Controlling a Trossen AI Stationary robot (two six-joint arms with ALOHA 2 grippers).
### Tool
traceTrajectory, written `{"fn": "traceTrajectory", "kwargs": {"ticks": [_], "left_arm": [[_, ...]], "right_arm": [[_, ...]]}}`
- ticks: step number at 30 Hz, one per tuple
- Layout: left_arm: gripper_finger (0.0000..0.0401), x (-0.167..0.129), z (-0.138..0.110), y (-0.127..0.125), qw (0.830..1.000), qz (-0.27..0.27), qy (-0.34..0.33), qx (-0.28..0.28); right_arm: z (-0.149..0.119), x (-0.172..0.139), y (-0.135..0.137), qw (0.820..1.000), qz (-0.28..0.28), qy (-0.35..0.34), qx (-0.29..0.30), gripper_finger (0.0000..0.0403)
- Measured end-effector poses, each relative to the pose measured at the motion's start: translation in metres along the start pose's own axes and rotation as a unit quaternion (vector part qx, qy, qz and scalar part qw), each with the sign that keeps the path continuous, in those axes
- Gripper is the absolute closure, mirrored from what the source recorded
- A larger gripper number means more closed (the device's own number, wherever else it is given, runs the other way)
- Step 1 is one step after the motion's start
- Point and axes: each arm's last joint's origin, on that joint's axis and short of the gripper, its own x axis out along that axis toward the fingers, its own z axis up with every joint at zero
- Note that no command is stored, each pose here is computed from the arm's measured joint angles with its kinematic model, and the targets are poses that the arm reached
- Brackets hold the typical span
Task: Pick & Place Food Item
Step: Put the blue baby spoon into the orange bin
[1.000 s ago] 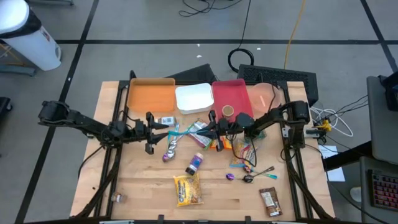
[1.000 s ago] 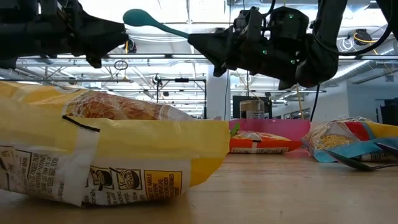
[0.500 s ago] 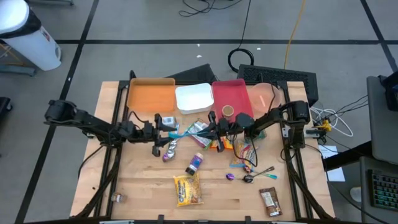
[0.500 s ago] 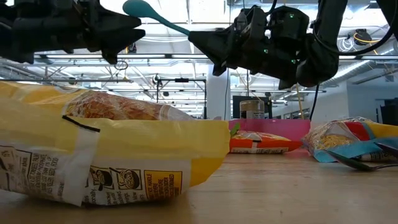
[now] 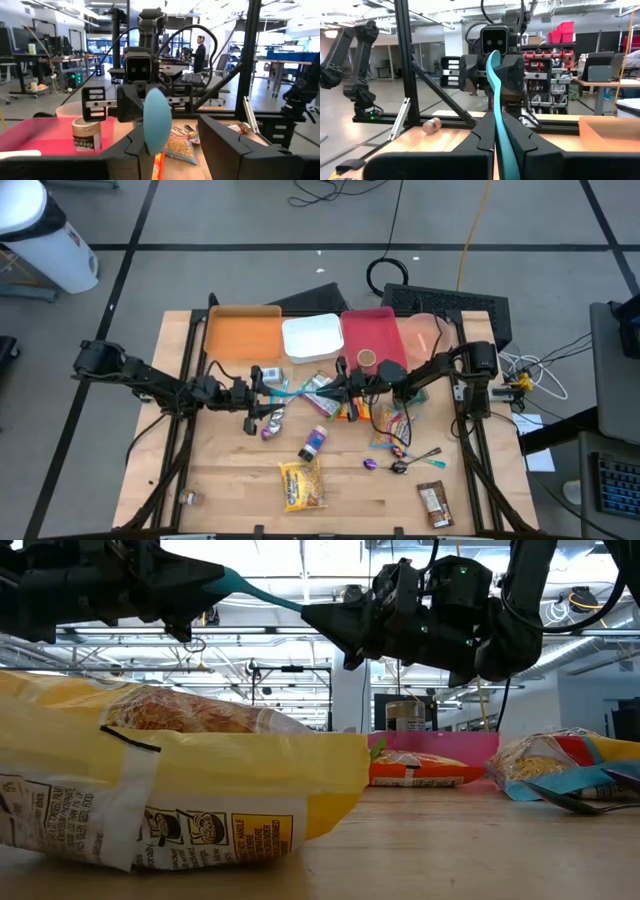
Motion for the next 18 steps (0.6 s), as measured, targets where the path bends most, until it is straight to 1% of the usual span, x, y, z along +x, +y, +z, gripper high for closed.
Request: {"fn": "traceTrajectory", "kwargs": {"ticks": [3,6,11,15,18], "left_arm": [[0.0268,0.0,0.0007,0.0002,1.0,0.002,-0.003,0.0],[0.0289,0.0,0.0023,0.0002,1.0,0.003,-0.012,-0.001],[0.0341,0.0,0.0025,0.0004,1.0,0.004,-0.013,0.006],[0.0383,0.0,0.0015,-0.0005,1.0,-0.007,-0.008,0.012],[0.0383,0.0,0.0003,-0.0006,1.0,-0.009,-0.001,0.016]], "right_arm": [[-0.001,0.0,-0.0002,1.0,-0.001,0.005,-0.001,0.0399],[-0.0012,0.0,0.0,1.0,0.001,0.006,-0.001,0.0399],[-0.0015,0.0,0.0002,1.0,0.003,0.008,0.0,0.0399],[-0.0018,0.0,0.0,1.0,0.002,0.009,-0.01,0.0398],[-0.0022,0.0,0.0,1.0,0.002,0.011,-0.011,0.0391]]}}
